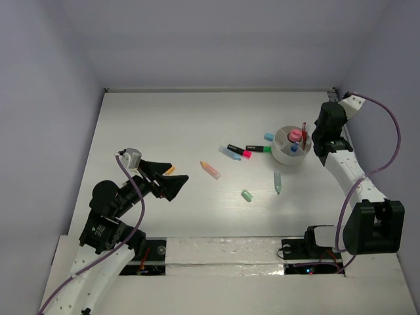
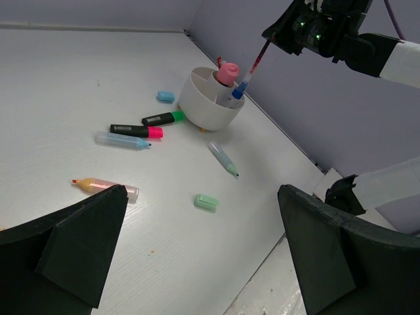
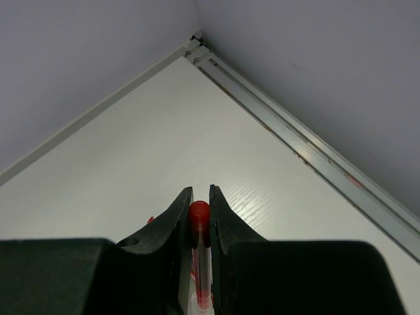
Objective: Sort the stationery into containers
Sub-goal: Place the pen in the storage box.
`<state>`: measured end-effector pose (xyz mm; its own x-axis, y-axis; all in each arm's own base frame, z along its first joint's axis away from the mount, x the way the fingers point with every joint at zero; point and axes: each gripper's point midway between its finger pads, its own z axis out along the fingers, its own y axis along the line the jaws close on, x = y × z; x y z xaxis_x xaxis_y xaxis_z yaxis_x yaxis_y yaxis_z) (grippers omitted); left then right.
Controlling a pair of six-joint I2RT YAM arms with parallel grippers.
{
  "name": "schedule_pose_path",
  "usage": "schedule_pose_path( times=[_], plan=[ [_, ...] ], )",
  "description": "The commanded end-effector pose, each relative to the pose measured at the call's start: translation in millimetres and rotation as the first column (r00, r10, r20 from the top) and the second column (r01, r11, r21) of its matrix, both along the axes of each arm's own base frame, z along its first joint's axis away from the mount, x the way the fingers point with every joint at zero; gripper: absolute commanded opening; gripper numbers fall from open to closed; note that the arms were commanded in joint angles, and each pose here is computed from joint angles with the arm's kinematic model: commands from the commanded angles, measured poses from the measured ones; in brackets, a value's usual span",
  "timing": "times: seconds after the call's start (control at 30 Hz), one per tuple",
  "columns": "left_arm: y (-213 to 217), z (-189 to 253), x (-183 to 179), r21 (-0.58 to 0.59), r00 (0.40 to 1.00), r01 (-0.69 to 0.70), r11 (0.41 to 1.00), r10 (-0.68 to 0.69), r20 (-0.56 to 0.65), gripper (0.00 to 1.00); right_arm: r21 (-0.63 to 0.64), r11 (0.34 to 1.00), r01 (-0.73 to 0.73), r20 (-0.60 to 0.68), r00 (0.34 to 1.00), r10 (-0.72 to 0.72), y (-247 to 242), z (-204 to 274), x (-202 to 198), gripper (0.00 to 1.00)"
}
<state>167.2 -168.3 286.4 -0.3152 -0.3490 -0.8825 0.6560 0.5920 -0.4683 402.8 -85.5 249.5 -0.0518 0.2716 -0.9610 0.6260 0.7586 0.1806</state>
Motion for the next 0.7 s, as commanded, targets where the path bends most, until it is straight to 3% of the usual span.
schedule_pose_path(
  times=[0.0, 0.47, 0.67],
  plan=[
    [1, 19, -4, -0.018, 0.998, 0.007, 1.0, -0.005, 0.07, 0.99, -0.006, 1.0, 0.012, 0.013, 1.0, -0.012, -2, 7, 5, 0.0],
    [1, 17, -1, -0.014, 0.998, -0.001, 1.0, 0.002, 0.062, 0.99, 0.027, 0.998, -0.054, -0.065, 0.996, 0.056, 19, -31, 24, 0.0],
    [1, 16, 0, -0.012, 0.998, 0.002, 1.0, -0.001, 0.059, 0.99, 0.032, 0.996, -0.08, -0.082, 0.993, 0.082, 28, -39, 27, 0.17]
  ],
)
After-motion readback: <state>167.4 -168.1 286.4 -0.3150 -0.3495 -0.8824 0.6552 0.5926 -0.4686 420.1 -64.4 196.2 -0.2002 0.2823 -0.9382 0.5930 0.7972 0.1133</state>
